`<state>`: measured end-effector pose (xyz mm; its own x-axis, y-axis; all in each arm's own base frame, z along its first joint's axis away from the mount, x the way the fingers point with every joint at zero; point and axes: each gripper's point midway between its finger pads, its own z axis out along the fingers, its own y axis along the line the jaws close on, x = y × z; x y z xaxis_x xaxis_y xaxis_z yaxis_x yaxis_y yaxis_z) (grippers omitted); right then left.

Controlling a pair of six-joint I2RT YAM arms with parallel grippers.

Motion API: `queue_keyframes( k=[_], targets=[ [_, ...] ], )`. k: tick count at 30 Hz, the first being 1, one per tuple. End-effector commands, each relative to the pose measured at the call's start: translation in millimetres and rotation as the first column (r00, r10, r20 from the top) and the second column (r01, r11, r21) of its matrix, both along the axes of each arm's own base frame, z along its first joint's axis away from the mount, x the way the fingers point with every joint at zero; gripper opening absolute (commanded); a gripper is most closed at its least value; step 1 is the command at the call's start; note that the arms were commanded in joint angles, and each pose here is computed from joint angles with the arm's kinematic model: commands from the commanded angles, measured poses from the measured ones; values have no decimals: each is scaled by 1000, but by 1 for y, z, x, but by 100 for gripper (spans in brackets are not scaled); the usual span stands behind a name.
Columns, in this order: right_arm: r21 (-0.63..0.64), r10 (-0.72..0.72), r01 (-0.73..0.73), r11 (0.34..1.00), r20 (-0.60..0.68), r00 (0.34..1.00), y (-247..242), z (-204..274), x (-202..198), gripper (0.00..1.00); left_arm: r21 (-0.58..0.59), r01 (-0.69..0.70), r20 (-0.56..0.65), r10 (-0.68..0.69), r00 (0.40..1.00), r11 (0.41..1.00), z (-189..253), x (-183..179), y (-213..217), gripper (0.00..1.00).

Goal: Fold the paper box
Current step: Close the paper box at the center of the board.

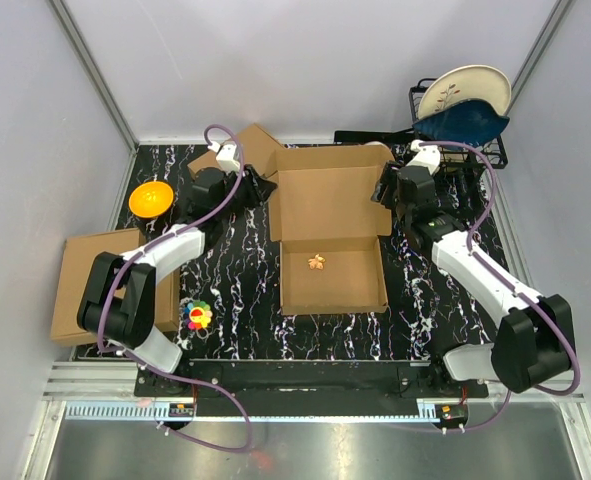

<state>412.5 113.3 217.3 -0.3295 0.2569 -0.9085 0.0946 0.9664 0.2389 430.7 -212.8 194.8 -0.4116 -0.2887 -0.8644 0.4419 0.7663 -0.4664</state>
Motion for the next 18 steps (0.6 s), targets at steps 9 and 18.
queue_keyframes(
  k=[9, 18],
  targets=[
    [-8, -51, 52, 999, 99, 994, -14, 35, 1, 68, 20, 106, 132, -107, 985, 994, 49, -6, -10, 18],
    [-39, -48, 51, 998, 77, 996, -8, 20, 23, 61, 59, 113, 127, -120, 985, 992, 50, -11, -7, 15]
  ],
)
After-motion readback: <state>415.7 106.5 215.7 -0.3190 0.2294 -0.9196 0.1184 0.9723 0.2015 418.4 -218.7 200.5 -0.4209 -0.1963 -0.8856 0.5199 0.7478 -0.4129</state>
